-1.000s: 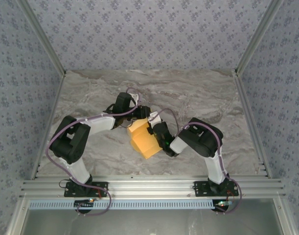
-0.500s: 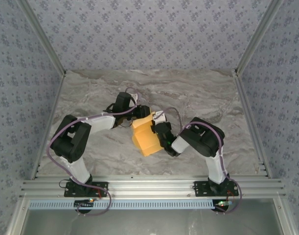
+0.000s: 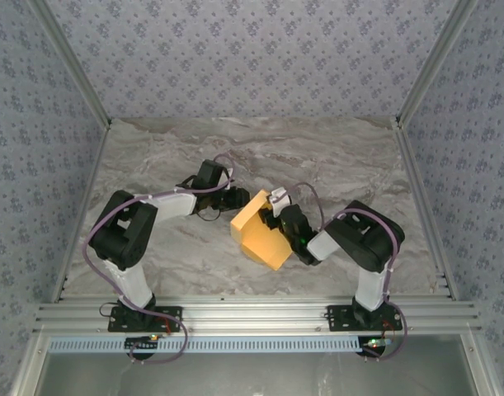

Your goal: Fold the paper box

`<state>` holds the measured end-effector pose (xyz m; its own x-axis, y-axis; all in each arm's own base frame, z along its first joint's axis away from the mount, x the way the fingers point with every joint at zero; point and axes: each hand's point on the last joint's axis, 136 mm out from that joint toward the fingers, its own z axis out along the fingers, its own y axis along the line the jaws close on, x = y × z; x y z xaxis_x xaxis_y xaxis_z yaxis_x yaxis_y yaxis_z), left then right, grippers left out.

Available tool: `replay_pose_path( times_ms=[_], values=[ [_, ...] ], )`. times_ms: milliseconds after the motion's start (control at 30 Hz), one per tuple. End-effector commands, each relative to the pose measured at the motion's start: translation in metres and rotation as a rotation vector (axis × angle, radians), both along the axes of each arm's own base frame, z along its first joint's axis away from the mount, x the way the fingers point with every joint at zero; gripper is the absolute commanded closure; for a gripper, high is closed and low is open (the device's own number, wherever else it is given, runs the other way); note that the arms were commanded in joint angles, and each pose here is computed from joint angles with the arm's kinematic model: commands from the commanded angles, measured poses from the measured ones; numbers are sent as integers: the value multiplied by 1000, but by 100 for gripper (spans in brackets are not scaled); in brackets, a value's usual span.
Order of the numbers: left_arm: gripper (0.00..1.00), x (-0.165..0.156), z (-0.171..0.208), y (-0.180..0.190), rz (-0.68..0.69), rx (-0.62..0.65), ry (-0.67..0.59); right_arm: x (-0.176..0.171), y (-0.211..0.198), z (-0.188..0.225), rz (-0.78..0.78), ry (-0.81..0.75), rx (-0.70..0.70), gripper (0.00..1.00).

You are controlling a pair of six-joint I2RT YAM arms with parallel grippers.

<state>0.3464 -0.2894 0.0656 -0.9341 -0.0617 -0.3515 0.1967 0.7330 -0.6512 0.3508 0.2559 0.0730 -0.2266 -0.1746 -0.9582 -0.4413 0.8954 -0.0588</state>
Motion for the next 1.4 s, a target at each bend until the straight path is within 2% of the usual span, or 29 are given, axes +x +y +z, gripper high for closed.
replay_pose_path(
  times_ms=[0, 200, 433, 467, 500, 533, 567, 700, 833, 967, 1200, 1367],
  values=[
    [61, 5, 16, 0, -19, -7, -31, -10, 4, 6, 80, -5, -1, 41],
    [52, 8, 27, 4, -39, 0, -62, -21, -8, 11, 110, 16, 32, 41],
    [37, 10, 65, 16, -120, 46, -139, -36, -15, 31, 173, 27, 85, 41],
    [33, 10, 70, 15, -125, 41, -147, -38, -17, 33, 173, 29, 103, 41],
    [23, 11, 76, 13, -124, 32, -153, -40, -22, 36, 167, 32, 121, 41],
    [9, 11, 80, 12, -118, 27, -153, -42, -26, 37, 158, 36, 136, 41],
    [1, 10, 83, 8, -126, 21, -158, -43, -30, 40, 154, 35, 146, 41],
    [1, 3, 92, -18, -193, 74, -221, -43, -57, 53, 100, 20, 177, 41],
    [1, 1, 93, -43, -260, 184, -237, -33, -100, 75, -64, 12, 243, 40],
    [1, 3, 86, -58, -334, 348, -293, -24, -147, 81, -276, 104, 286, 34],
    [1, 5, 65, -61, -422, 604, -310, -35, -163, 84, -271, 113, 322, 34],
    [2, 6, 56, -58, -409, 641, -288, -39, -168, 85, -262, 116, 324, 33]
  ],
)
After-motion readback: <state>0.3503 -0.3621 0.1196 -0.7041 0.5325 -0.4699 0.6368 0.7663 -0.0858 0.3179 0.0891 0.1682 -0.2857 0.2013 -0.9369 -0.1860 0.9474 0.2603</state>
